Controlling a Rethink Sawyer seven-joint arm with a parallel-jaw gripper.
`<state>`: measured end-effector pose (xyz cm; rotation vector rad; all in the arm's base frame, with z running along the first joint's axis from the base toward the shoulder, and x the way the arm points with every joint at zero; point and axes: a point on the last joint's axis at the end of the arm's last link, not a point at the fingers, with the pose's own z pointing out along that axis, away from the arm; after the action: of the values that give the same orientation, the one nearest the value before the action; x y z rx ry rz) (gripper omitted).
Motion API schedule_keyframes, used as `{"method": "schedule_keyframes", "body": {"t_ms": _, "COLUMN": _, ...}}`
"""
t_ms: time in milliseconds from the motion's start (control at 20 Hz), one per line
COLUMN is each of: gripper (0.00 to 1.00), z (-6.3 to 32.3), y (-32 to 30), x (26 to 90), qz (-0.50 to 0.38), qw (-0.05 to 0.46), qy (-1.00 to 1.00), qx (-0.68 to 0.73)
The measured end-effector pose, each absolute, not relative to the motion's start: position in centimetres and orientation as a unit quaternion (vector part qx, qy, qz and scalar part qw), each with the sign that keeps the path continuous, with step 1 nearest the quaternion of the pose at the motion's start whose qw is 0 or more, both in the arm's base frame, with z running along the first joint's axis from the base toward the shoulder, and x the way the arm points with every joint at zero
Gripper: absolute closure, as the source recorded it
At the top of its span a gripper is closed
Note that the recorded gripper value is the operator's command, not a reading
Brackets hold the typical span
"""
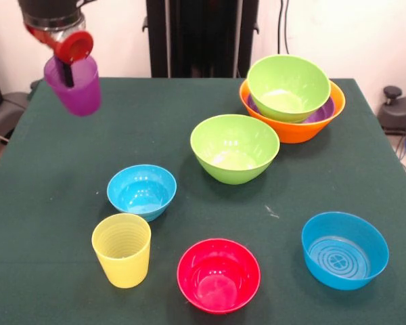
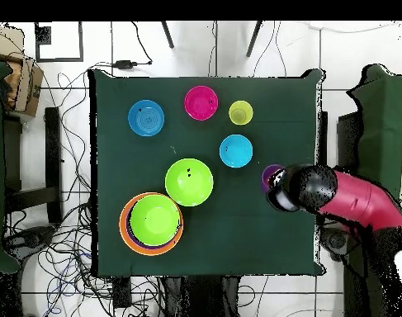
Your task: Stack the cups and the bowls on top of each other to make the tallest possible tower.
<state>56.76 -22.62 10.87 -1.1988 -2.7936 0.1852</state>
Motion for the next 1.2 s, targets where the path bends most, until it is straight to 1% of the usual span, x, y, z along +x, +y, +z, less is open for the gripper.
{"method": "schedule_keyframes", "body": {"t_ms": 300, "gripper": 1.00, "z": 11.2, "y": -21.4, "x": 51.8, "qz": 0.059, "qw": 0.032, "qy": -0.923, "qx": -0.380}}
{"method": "schedule_keyframes", "body": {"t_ms": 500, "gripper": 1.00, "z": 10.7, "y": -20.1, "x": 48.0, "qz": 0.061, "qw": 0.031, "qy": -0.931, "qx": -0.358}}
{"method": "schedule_keyframes", "body": {"t_ms": 600, "gripper": 1.00, "z": 10.3, "y": -19.8, "x": 47.3, "qz": 0.061, "qw": 0.031, "qy": -0.934, "qx": -0.350}}
{"method": "schedule_keyframes", "body": {"t_ms": 900, "gripper": 1.00, "z": 7.8, "y": -19.1, "x": 45.6, "qz": 0.060, "qw": 0.019, "qy": -0.948, "qx": -0.311}}
{"method": "schedule_keyframes", "body": {"t_ms": 1200, "gripper": 1.00, "z": 4.0, "y": -18.1, "x": 44.6, "qz": 0.044, "qw": -0.003, "qy": -0.961, "qx": -0.273}}
